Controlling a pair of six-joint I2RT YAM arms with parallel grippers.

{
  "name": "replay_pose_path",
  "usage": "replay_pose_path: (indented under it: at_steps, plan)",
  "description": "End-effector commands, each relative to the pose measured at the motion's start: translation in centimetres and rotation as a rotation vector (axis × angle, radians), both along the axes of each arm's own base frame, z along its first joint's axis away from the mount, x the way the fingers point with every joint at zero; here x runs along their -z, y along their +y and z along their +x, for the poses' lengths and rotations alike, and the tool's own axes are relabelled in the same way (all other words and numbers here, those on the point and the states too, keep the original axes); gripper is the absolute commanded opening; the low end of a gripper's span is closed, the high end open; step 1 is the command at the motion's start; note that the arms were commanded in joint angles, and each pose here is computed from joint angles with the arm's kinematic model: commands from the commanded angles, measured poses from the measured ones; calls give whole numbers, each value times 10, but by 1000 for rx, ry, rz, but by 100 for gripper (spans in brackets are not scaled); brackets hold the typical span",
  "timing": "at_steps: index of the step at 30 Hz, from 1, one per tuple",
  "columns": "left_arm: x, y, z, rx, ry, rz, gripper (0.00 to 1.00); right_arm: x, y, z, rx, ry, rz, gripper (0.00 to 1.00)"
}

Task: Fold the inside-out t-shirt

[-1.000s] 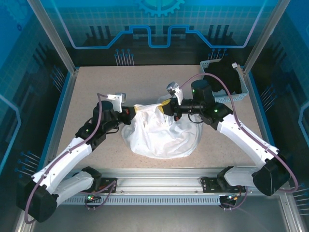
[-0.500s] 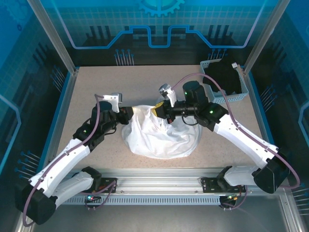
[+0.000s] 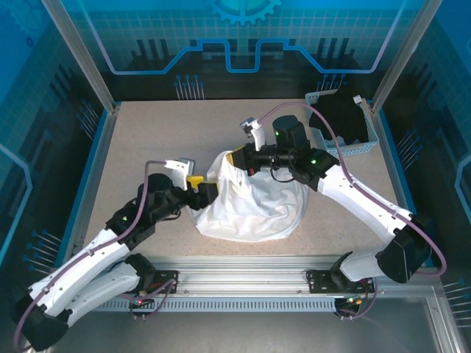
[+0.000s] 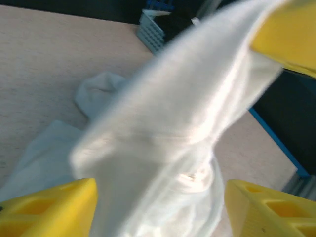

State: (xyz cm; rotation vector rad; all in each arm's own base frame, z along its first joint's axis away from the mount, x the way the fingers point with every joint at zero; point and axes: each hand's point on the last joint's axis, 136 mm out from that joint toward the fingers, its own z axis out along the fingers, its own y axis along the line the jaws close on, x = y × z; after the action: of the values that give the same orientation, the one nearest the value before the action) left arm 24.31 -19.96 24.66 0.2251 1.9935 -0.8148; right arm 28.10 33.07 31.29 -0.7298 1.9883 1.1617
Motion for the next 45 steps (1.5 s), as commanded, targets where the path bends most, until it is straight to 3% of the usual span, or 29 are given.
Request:
replay_pose_path:
  at_steps: [1, 7, 13, 17, 21, 22, 27, 34, 42, 44, 45]
  plan:
    - [0, -22, 7, 52, -14, 7, 73, -27, 6, 0, -24, 6, 93, 0]
    - [9, -40, 39, 23, -15, 50, 75, -28, 8, -2, -37, 34, 115, 0]
    - [5, -57, 52, 50, -34, 12, 62, -21, 4, -1, -27, 54, 114, 0]
    - [11, -63, 55, 66, -28, 14, 43, -17, 2, 1, -21, 61, 113, 0]
    - [7, -63, 52, 95, -37, -37, 5, -8, -5, 5, 4, 72, 95, 2]
    - [6, -62, 50, 105, -37, -55, 0, -4, -7, 7, 14, 75, 84, 6]
    - [-3, -48, 41, 145, -25, -166, 0, 24, -40, 16, 136, 21, -92, 34]
    - [-2, -34, 32, 155, -36, -178, 0, 60, -69, -4, 154, -84, -194, 52]
    - [-2, -30, 28, 156, -40, -175, 0, 95, -32, -4, 44, -11, -150, 58]
    - [0, -29, 28, 155, -35, -173, 0, 94, -26, 1, 32, -13, -137, 51]
    - [2, -29, 27, 155, -31, -169, 0, 93, -23, 2, 28, -15, -129, 42]
